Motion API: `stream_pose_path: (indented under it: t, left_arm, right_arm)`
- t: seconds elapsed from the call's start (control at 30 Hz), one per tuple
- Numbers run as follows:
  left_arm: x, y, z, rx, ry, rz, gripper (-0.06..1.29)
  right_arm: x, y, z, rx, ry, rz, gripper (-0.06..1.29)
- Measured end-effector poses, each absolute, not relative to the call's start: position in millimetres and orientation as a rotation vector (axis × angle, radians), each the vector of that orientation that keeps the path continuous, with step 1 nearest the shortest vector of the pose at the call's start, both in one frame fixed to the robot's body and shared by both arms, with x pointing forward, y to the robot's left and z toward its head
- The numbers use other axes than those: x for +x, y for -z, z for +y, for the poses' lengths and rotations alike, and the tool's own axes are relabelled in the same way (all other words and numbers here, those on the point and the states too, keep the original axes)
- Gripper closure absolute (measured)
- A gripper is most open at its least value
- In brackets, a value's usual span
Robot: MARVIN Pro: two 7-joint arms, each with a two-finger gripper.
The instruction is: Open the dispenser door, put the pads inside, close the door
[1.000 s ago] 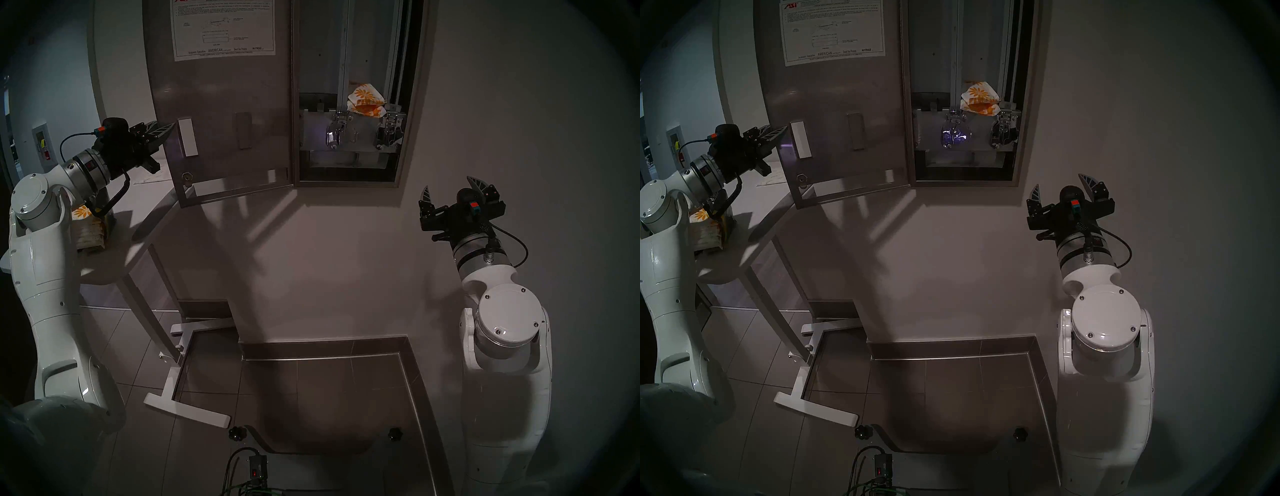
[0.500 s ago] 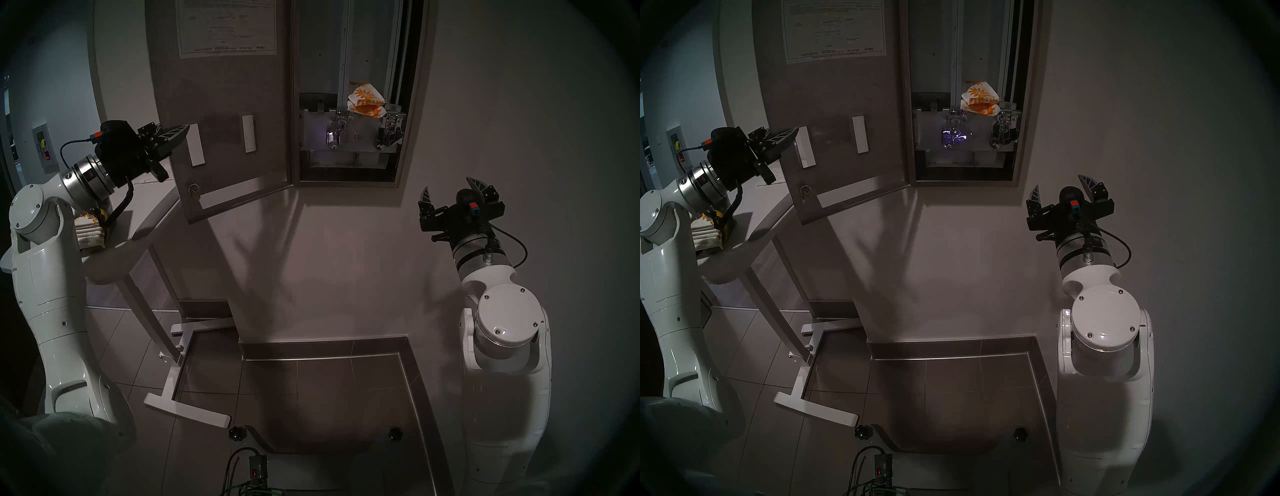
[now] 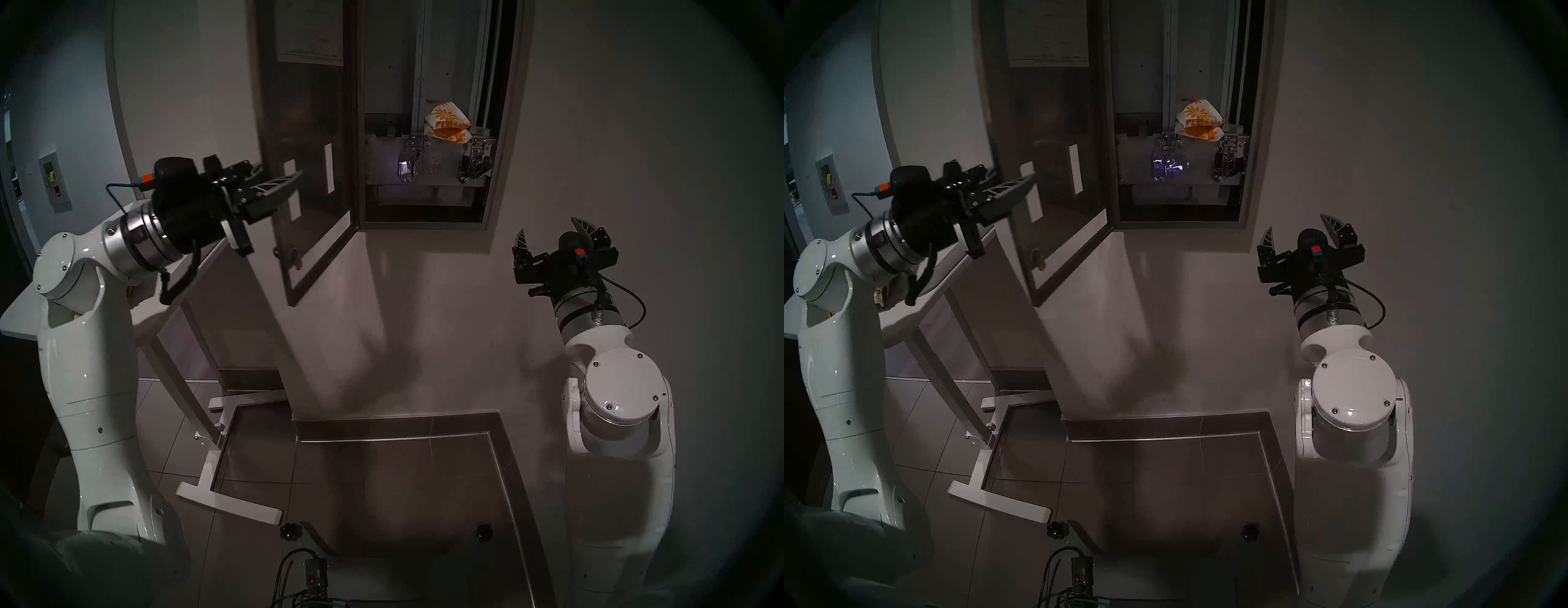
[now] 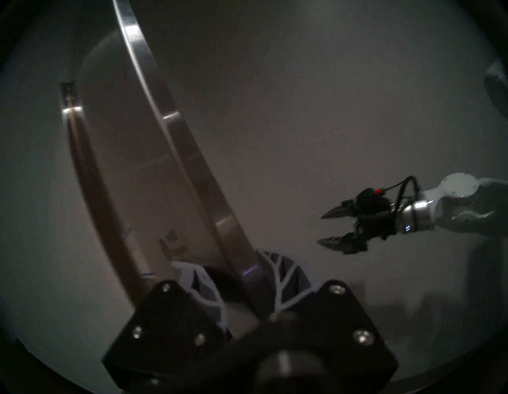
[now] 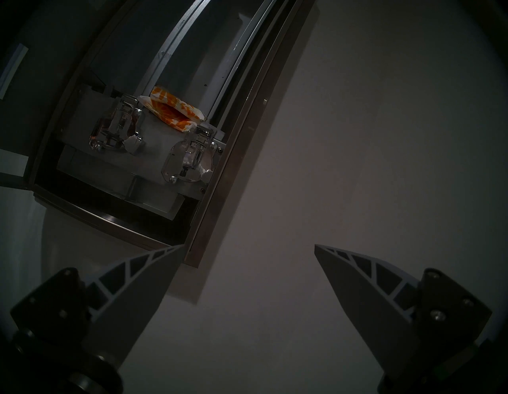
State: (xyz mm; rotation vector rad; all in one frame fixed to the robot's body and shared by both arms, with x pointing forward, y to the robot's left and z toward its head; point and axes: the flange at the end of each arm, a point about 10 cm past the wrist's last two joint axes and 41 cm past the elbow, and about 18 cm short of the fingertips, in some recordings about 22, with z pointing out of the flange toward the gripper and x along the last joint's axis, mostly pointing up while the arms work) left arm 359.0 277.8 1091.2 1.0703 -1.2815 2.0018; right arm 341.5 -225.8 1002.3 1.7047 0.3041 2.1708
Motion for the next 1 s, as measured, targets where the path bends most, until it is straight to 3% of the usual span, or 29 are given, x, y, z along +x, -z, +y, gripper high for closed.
stream_pose_path:
  t: [0.13, 0.23, 1.0]
  left_arm:
    - [344.3, -1090.0, 259.6, 1.033, -1.951, -1.308, 1.06]
    - [333.6, -1090.2, 249.8, 1.024, -1.932, -1.315, 1.25]
    - [272.8, -1095.3, 238.8, 1.334, -2.181, -1.346, 1.25]
  right_arm:
    - [341.4, -1002.5, -225.7, 1.704, -2.171, 0.304, 0.01]
    - [341.4, -1002.5, -225.8, 1.704, -2.171, 0.304, 0.01]
    - [341.2, -1002.9, -225.9, 1.702, -2.172, 0.304, 0.01]
